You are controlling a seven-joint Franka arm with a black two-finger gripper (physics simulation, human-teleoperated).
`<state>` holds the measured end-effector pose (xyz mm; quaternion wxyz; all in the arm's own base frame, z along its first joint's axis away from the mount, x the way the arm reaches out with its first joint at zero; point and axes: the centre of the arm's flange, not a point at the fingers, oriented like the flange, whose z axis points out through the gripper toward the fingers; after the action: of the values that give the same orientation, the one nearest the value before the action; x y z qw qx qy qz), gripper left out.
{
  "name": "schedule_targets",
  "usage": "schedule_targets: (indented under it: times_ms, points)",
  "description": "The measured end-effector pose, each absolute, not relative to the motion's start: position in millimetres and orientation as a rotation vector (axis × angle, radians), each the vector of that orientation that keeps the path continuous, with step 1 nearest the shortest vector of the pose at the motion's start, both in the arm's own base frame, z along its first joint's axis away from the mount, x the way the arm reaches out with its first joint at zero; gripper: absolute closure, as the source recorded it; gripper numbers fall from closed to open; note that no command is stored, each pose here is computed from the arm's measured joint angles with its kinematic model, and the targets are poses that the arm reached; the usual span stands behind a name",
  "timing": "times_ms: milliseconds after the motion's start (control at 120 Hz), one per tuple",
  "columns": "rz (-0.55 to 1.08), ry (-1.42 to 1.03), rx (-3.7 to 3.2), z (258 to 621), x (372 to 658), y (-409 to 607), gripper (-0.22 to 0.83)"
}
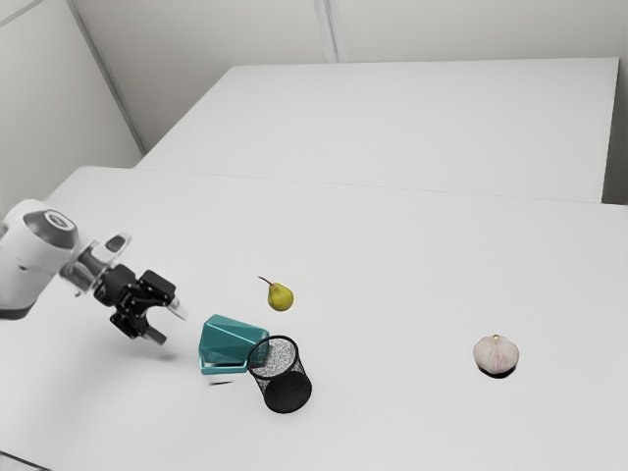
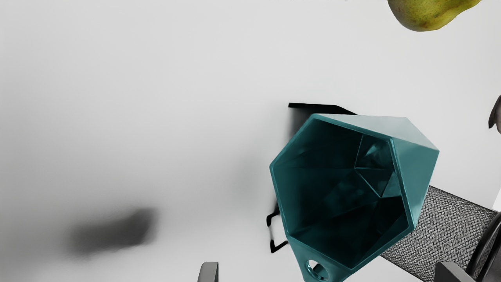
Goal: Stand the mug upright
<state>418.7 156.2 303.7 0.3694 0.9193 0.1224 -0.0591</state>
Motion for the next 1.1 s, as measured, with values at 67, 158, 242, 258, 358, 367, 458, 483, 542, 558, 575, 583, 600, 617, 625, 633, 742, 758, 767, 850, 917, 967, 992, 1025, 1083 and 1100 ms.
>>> schedule_targets:
  times_ms: [67, 158, 242, 258, 358, 367, 458, 483, 542, 558, 575, 583, 600, 617, 625, 633, 742, 758, 767, 850, 917, 967, 992, 1025, 1083, 1100]
  points:
    - [-0.145, 0.33, 2.354, 297, 417, 160, 0.0]
    - [-0.13, 0.346, 2.345, 290, 413, 160, 0.0]
    - [-0.109, 0.346, 2.34, 290, 412, 157, 0.0]
    - [-0.105, 0.345, 2.34, 290, 412, 156, 0.0]
    - [-0.084, 0.34, 2.335, 291, 414, 153, 0.0]
    - [-0.082, 0.34, 2.335, 291, 414, 153, 0.0]
    - [-0.068, 0.335, 2.33, 292, 416, 150, 0.0]
    - [-0.064, 0.335, 2.328, 292, 417, 150, 0.0]
    - [-0.053, 0.337, 2.322, 291, 419, 148, 0.0]
    - [-0.05, 0.338, 2.321, 291, 419, 148, 0.0]
    - [-0.047, 0.338, 2.319, 291, 420, 147, 0.0]
    - [-0.046, 0.339, 2.318, 291, 420, 147, 0.0]
    - [-0.043, 0.339, 2.317, 291, 420, 146, 0.0]
    - [-0.04, 0.339, 2.316, 291, 421, 146, 0.0]
    - [-0.039, 0.338, 2.315, 292, 421, 145, 0.0]
    - [-0.038, 0.338, 2.315, 291, 421, 145, 0.0]
    - [-0.034, 0.332, 2.311, 290, 423, 140, 0.01]
    - [-0.034, 0.331, 2.311, 290, 423, 139, 0.01]
    - [-0.034, 0.33, 2.311, 290, 423, 139, 0.02]
    - [-0.034, 0.333, 2.302, 287, 423, 134, 0.03]
    - [-0.037, 0.333, 2.297, 285, 423, 129, 0.05]
    - [-0.037, 0.327, 2.296, 285, 424, 125, 0.07]
    - [-0.039, 0.324, 2.296, 285, 425, 123, 0.08]
    - [-0.04, 0.319, 2.296, 285, 426, 120, 0.1]
    - [-0.044, 0.309, 2.297, 285, 428, 114, 0.13]
    - [-0.046, 0.306, 2.298, 285, 428, 113, 0.15]
